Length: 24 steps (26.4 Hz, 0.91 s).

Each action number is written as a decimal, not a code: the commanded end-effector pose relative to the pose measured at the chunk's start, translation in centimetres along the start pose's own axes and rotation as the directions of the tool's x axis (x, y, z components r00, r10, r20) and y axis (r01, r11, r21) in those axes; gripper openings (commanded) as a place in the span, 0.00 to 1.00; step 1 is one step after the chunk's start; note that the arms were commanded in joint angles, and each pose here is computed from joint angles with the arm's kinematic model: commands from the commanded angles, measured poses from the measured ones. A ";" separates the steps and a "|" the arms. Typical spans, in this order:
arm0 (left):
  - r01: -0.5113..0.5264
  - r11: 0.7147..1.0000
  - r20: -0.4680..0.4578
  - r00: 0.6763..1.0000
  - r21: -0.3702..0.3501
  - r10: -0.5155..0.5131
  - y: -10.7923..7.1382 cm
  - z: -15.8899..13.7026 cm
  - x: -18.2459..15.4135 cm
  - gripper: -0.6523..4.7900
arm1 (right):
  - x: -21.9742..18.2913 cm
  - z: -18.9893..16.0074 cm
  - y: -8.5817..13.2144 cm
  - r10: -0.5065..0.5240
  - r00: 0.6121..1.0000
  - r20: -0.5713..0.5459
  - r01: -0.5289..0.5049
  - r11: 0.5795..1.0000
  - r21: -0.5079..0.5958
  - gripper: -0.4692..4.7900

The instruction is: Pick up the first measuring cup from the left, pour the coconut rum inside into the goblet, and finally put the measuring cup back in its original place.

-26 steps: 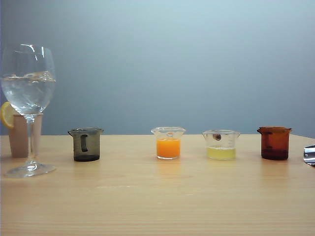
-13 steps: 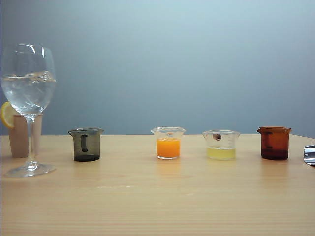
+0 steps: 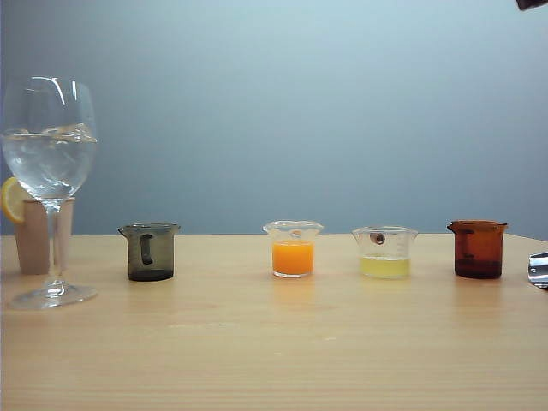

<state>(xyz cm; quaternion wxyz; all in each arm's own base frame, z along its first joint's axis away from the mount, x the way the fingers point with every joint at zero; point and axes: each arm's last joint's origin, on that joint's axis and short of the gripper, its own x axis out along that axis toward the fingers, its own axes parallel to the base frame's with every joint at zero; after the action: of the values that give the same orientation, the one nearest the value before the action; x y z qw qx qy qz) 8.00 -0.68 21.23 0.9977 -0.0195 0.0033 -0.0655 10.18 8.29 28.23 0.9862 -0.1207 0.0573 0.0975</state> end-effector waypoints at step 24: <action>-0.116 0.993 0.013 0.993 0.004 0.116 0.6 -4.6 1.7 0.12 | 0.0 0.1 0.0 0.000 1.000 0.005 -0.001 1.000 0.007 0.09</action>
<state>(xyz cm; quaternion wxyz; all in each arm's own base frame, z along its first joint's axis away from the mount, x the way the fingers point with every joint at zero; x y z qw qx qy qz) 9.72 -0.46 16.46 0.9998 -0.0190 0.0037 -0.0089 10.18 8.35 28.18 0.9859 -0.1216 0.0592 0.0989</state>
